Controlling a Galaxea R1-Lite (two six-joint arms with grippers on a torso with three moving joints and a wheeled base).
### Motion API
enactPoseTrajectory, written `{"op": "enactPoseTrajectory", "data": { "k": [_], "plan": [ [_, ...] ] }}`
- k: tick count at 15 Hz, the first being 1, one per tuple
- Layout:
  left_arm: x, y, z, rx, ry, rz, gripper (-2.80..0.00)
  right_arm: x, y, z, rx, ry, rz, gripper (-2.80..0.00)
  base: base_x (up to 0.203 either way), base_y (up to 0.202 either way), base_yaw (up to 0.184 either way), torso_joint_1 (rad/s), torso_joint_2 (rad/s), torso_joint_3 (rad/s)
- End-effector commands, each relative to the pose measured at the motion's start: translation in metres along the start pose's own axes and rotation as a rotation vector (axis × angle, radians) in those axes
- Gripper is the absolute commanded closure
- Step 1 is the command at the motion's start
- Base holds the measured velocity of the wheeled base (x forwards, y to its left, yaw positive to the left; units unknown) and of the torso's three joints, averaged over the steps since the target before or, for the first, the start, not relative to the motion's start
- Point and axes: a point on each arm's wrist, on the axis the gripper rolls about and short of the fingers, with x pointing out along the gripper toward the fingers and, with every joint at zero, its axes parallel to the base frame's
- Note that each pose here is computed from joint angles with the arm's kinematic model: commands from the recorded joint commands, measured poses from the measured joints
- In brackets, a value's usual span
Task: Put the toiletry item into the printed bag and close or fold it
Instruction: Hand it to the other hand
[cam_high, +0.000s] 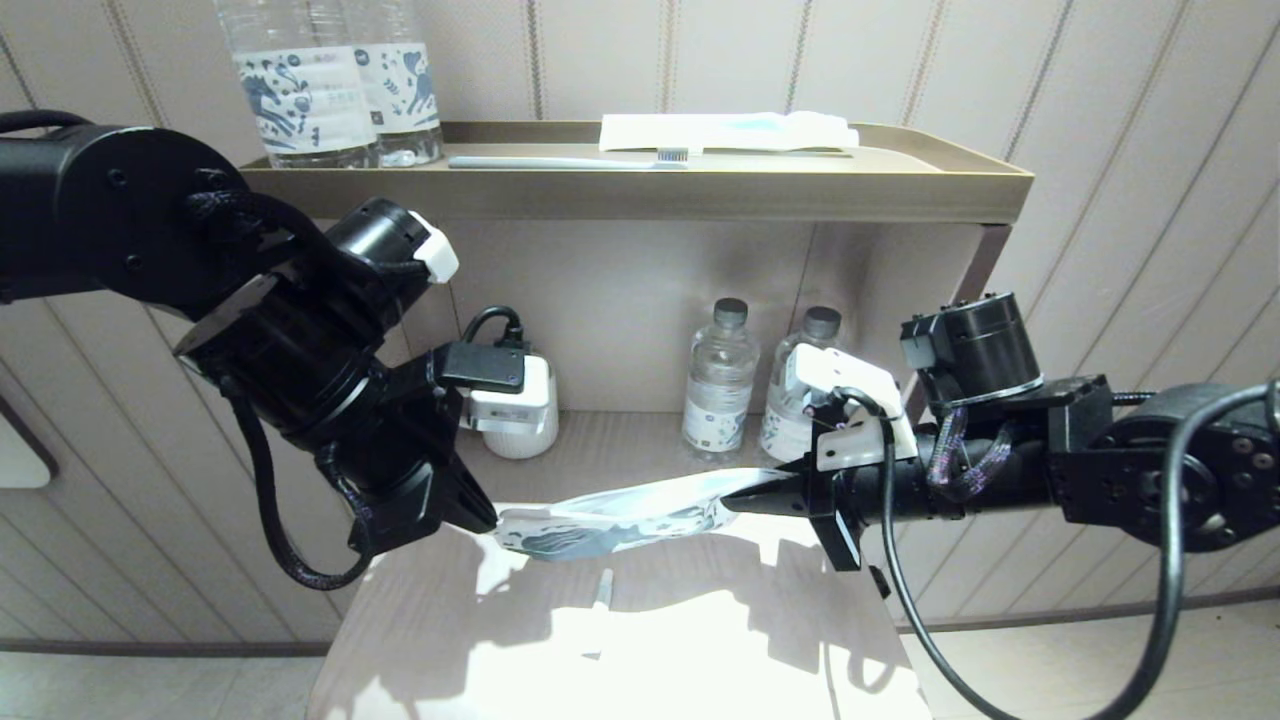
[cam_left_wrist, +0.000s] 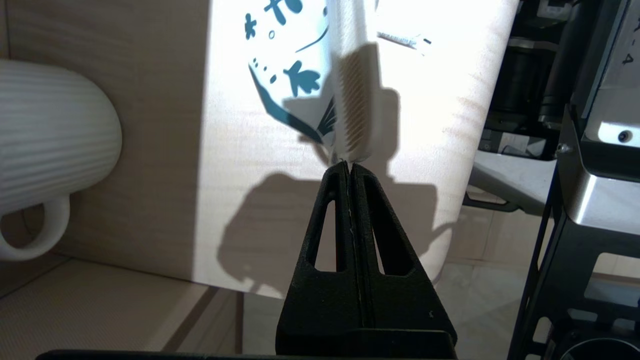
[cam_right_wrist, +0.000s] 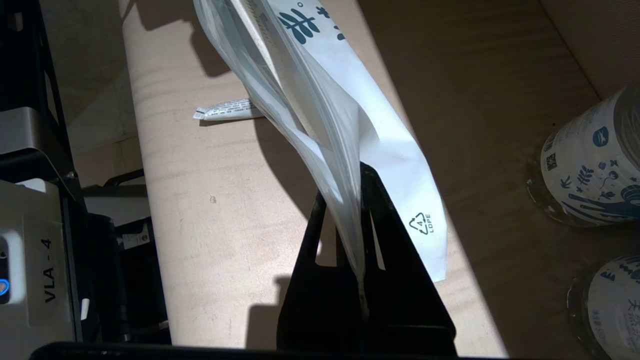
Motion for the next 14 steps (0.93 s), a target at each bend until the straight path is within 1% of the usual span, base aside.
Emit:
{"op": "enactPoseTrajectory", "data": {
  "k": [1,3,5,7,9,14],
  "plan": [
    [0.004,-0.001,0.003,0.015,0.003,-0.016,0.0,0.001,0.0,-0.001,-0.001,0.001,0.008,0.0,0.0,0.0,0.0,0.0,0.0,0.0],
    [0.008,-0.002,0.008,0.032,-0.003,-0.02,0.0,0.002,0.002,-0.002,0.0,0.004,0.012,0.0,0.0,0.0,0.0,0.0,0.0,0.0],
    [0.014,0.001,0.014,0.055,-0.005,0.013,0.0,0.002,0.002,-0.002,0.001,0.006,0.012,0.0,0.0,0.0,0.0,0.0,0.0,0.0],
    [0.018,0.001,0.017,0.064,-0.002,0.015,0.0,0.002,0.002,-0.002,0.001,0.006,0.012,0.0,0.0,0.0,0.0,0.0,0.0,0.0],
    [0.017,-0.001,0.015,0.062,0.003,0.011,0.0,0.001,0.001,-0.001,-0.003,0.0,0.007,0.0,0.0,0.0,0.0,0.0,0.0,0.0],
    [0.004,-0.003,-0.002,0.017,0.017,0.032,0.0,-0.002,0.0,0.001,-0.005,-0.007,-0.004,0.0,0.0,0.0,0.0,0.0,0.0,0.0]
  ]
}}
